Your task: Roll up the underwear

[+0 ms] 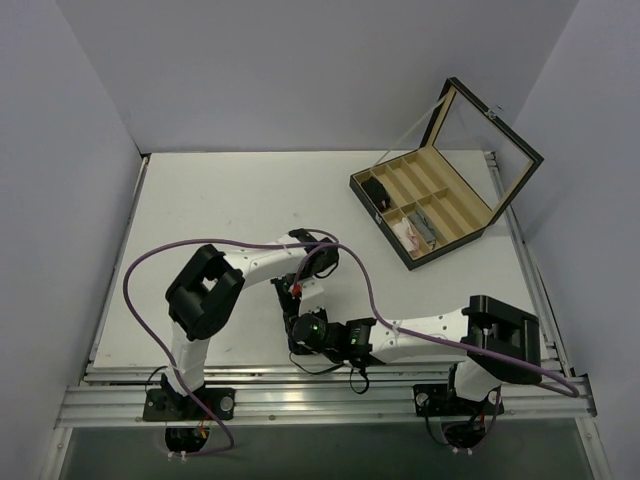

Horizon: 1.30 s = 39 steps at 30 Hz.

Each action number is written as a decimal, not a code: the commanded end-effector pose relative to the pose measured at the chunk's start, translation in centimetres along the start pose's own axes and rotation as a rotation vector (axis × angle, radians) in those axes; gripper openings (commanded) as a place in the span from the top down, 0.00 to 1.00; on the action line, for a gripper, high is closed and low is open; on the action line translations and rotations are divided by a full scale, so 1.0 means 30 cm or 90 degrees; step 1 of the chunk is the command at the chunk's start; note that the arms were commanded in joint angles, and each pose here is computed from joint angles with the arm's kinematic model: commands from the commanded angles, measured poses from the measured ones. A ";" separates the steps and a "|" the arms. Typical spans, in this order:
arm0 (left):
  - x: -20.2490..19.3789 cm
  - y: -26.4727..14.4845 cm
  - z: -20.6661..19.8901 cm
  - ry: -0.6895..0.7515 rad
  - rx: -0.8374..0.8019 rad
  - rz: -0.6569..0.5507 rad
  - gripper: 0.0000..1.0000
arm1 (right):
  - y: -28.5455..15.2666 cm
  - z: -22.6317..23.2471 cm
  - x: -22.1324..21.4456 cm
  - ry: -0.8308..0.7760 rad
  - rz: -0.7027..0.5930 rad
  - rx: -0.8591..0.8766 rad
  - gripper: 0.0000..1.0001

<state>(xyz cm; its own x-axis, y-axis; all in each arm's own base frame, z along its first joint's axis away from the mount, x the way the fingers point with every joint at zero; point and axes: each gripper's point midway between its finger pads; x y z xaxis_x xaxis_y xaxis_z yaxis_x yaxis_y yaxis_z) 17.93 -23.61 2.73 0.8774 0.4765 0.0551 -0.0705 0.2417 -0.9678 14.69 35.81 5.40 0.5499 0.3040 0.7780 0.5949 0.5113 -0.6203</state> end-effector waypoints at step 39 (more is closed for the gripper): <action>0.007 -0.076 -0.009 -0.043 -0.354 0.030 0.51 | -0.016 -0.184 -0.442 0.171 0.110 -0.069 1.00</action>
<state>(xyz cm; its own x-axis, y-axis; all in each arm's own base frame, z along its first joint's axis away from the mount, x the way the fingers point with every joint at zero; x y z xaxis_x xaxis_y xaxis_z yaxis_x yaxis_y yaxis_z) 17.33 -22.20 3.43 0.8221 0.5693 0.0015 0.0874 -0.1236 -0.9885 12.81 34.33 1.85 0.7097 -0.0841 0.6994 0.6064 0.5783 -0.5458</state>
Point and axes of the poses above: each gripper's point midway between its finger pads, its own y axis out along the fingers, its own z axis along the line the jaws close on, x = y × z, and after that the axes turned 10 degrees about -y, right-handed
